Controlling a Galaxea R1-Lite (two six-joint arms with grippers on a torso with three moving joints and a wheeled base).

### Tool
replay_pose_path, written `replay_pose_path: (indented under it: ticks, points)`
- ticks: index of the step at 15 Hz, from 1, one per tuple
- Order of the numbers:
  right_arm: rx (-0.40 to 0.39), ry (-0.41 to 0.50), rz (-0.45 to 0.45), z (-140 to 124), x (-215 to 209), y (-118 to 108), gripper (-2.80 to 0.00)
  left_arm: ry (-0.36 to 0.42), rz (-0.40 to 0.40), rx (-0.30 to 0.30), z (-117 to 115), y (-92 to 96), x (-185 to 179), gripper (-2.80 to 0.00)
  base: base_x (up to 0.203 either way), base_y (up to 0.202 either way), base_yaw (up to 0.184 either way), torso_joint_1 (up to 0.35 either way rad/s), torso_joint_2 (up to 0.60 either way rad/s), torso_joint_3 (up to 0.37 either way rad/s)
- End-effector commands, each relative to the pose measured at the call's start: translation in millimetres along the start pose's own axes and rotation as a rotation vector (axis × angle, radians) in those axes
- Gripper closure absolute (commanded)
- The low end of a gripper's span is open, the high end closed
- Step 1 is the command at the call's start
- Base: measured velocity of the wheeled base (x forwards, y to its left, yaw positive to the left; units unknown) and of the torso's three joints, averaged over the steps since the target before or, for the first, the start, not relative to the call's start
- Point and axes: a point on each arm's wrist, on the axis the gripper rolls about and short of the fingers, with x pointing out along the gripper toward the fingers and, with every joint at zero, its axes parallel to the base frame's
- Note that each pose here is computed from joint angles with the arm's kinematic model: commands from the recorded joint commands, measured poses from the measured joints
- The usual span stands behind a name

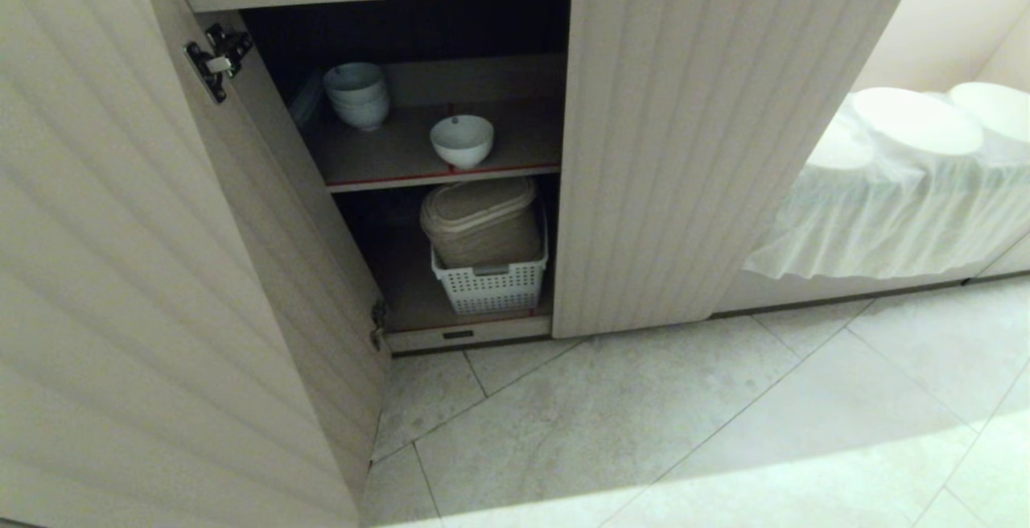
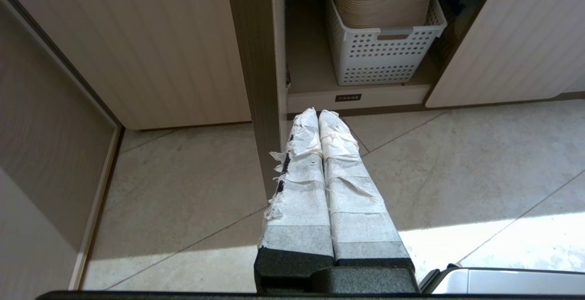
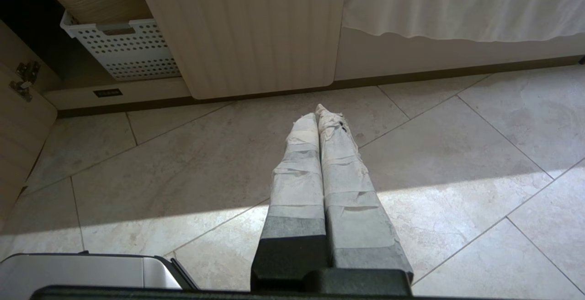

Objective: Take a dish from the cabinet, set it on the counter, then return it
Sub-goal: Close the cabinet door

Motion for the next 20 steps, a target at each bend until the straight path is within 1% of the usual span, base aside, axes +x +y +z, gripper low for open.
replay_pose_path:
  ticks: [1,9,11,16,17,18,19,20]
  points:
    - [0.000,-0.001,-0.001,0,0,0,0.00,0.000,0.001,-0.001,0,0.0,0,0.00,0.000,0.000,0.000,0.000,0.00,0.000]
    - [0.001,-0.001,-0.001,0,0,0,0.00,0.001,0.002,0.001,0,0.0,0,0.00,0.000,0.000,0.000,0.000,0.00,0.000]
    - [0.000,-0.001,-0.001,0,0,0,0.00,0.001,0.002,0.009,0,0.0,0,0.00,0.000,0.000,0.000,0.000,0.00,0.000]
    - [-0.001,-0.001,-0.001,0,0,0,0.00,-0.008,0.017,0.006,1,0.3,0,0.00,0.000,0.000,0.000,0.000,0.00,0.000]
    - [0.000,-0.001,0.000,0,0,0,0.00,-0.053,0.021,0.021,6,0.2,0,0.00,0.000,0.000,0.000,0.000,0.00,0.000]
    - [-0.001,-0.001,-0.001,0,0,0,0.00,-0.120,0.035,0.059,13,0.3,-1,0.00,0.000,0.000,0.000,0.000,0.00,0.000]
    - [0.001,-0.001,0.001,0,0,0,0.00,-0.169,0.060,0.086,18,0.7,-2,0.00,0.000,0.000,0.000,0.000,0.00,0.000]
    - [0.000,0.001,0.001,0,0,0,0.00,-0.193,0.103,0.092,20,1.6,-2,0.00,0.000,0.000,0.000,0.000,0.00,0.000]
